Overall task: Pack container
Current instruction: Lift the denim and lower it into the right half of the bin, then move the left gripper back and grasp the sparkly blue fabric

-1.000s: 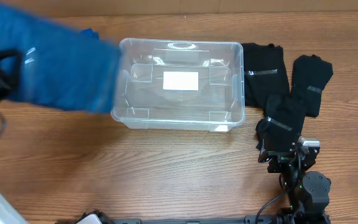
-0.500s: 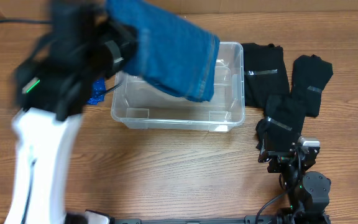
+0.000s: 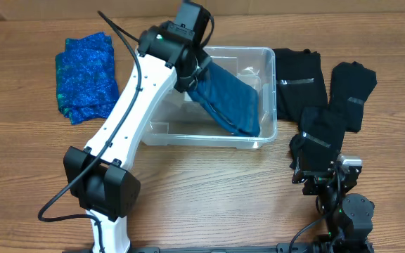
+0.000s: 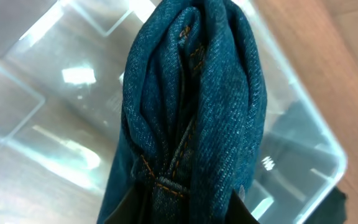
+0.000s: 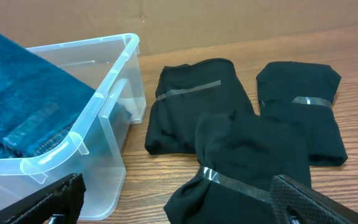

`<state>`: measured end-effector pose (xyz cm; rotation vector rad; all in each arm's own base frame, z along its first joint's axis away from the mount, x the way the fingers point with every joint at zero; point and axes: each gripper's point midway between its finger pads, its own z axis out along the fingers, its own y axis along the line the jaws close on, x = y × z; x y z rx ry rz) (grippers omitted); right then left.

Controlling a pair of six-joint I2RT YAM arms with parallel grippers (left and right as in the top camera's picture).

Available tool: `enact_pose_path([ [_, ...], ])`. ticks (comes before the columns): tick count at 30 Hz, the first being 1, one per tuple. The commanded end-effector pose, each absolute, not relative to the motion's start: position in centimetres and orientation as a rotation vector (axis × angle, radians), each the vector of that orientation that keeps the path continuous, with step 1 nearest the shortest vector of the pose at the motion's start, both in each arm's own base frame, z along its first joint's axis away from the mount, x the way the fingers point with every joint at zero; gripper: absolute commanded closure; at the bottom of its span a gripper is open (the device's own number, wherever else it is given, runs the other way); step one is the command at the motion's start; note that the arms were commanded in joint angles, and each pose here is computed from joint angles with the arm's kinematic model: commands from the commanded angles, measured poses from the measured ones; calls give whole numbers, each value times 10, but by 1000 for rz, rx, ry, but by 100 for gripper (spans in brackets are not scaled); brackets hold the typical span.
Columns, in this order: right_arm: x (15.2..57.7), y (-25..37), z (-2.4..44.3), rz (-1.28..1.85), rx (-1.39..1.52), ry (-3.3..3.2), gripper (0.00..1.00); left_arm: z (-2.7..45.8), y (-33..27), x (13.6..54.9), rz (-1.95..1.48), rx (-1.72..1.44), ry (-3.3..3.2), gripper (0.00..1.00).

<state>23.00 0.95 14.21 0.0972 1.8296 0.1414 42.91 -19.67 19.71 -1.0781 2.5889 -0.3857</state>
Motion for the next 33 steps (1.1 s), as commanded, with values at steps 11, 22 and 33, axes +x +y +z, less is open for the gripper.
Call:
enact_pose_path([
  [11,230,9,143,148,105,1821,0,248,-98,431,-87,-688,2568,0],
  [22,230,9,143,148,105,1821,0,231,71,453,-170,-846,2562,0],
  [33,230,9,143,148,105,1821,0,71,153,454,-493,-944,2813,0],
])
